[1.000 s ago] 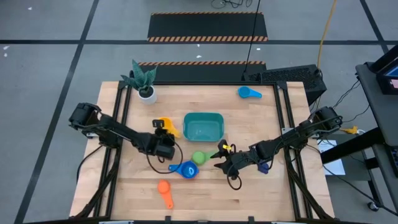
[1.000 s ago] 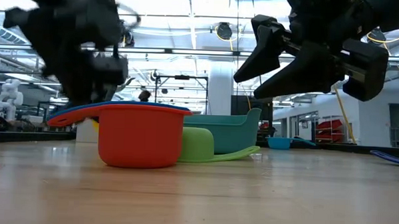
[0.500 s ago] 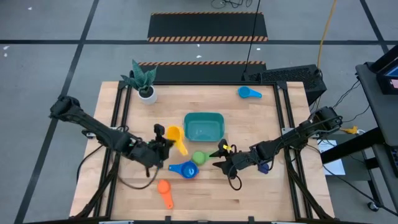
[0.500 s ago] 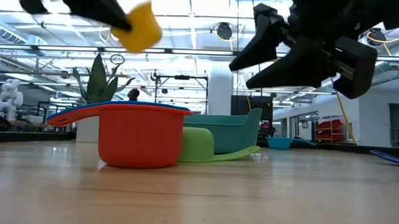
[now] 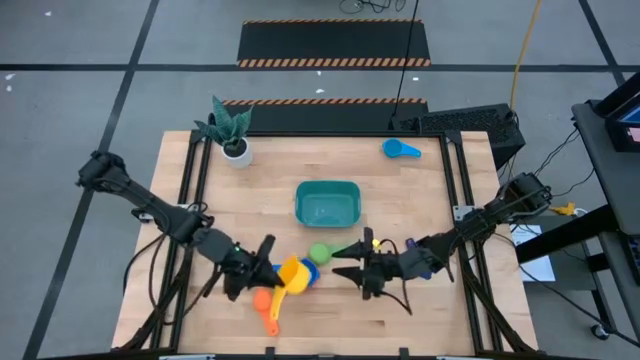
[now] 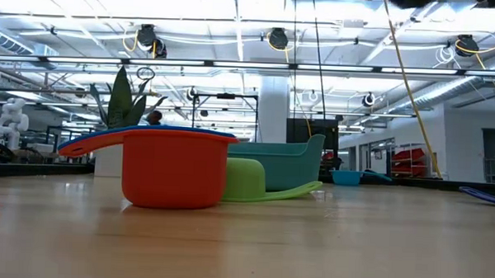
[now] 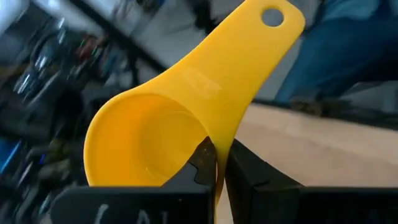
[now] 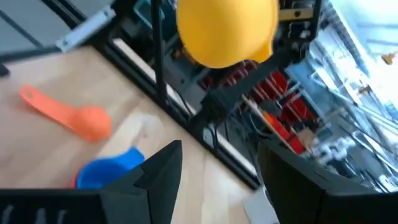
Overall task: Nest measuring cups in basket
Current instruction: Stack the yellow measuring cup on top of the blue measuring cup
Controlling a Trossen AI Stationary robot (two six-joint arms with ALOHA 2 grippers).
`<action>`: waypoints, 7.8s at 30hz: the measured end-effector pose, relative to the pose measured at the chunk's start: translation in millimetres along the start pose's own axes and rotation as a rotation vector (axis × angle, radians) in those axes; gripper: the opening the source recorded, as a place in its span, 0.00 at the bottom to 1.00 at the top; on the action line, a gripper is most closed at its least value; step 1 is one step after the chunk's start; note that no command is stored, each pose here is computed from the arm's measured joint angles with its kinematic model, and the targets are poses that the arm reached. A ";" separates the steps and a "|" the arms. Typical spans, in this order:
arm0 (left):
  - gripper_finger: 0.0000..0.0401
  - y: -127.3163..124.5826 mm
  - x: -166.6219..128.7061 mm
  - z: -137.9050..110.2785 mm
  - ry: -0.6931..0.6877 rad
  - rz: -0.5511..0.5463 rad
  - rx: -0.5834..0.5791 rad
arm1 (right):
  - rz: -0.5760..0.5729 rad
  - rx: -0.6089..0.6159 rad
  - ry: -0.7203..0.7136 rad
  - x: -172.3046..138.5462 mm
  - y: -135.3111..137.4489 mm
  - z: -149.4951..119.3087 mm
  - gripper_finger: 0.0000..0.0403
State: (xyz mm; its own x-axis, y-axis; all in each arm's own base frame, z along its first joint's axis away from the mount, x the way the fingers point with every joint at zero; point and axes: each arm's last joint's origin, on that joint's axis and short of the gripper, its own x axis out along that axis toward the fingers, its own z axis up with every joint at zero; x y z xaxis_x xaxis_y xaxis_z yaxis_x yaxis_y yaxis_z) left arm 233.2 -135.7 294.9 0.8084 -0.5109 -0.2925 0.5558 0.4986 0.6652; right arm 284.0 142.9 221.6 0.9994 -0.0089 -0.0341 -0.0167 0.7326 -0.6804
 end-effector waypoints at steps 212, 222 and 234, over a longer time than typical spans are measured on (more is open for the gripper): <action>0.02 57.5 85.2 -101.1 0.063 -0.079 -0.349 | 0.110 0.265 0.360 -20.5 -52.7 -9.5 0.00; 0.02 45.8 81.4 -115.6 0.326 -0.065 -0.432 | -0.016 0.182 0.496 -23.9 -53.9 -18.6 0.14; 0.02 45.1 74.5 -129.4 0.511 0.018 -0.546 | -0.084 -0.070 0.470 -34.1 -41.2 1.9 0.30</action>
State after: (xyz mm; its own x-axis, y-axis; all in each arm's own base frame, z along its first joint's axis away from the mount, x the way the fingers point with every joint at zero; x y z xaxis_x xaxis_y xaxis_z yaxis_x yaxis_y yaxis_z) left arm 343.6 -60.6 214.3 0.7339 -0.1768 -0.6558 0.4512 0.8487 0.2761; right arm 250.6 114.3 252.1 0.8755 -0.3846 -0.2926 0.0455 0.6685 -0.7423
